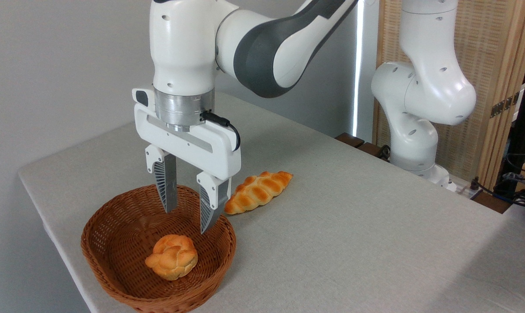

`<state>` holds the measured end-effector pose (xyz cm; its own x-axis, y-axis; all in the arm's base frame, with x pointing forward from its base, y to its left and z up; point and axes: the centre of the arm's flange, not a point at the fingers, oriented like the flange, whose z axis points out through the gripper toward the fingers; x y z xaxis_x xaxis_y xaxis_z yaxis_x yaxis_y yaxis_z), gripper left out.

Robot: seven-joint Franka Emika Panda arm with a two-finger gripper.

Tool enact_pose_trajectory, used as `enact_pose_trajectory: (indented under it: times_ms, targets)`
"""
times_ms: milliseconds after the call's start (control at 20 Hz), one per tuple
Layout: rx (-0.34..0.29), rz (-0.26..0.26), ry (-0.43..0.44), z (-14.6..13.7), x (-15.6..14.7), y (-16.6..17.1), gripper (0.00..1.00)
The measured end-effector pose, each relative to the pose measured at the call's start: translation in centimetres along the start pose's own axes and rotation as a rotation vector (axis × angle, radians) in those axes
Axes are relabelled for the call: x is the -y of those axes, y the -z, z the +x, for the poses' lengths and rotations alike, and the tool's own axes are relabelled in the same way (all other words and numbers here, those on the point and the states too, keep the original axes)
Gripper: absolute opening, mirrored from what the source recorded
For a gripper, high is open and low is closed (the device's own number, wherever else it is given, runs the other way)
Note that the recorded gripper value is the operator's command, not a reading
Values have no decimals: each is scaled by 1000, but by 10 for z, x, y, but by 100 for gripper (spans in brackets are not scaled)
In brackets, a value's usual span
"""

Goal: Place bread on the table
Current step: 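Move the open gripper over the basket and lower it onto the round bun, then close the gripper on the round bun inside the basket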

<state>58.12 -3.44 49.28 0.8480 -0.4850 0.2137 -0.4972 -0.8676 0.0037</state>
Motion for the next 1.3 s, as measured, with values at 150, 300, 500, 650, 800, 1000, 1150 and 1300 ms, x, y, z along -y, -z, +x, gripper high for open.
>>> enact_pose_trajectory:
  times_ms: [150,300,500,650,800,1000,1150,1300]
  targets:
    - [-26,19,5,-2,2,-16,100]
    - [-25,20,7,-4,3,-28,100]
    - [-58,43,10,-4,6,-38,100]
    - [-71,53,13,-5,7,-48,100]
    - [-76,59,15,-5,9,-60,100]
    - [-90,71,17,-4,11,-72,100]
    - [-91,72,16,-4,11,-78,89]
    - [-88,70,15,-4,11,-80,55]
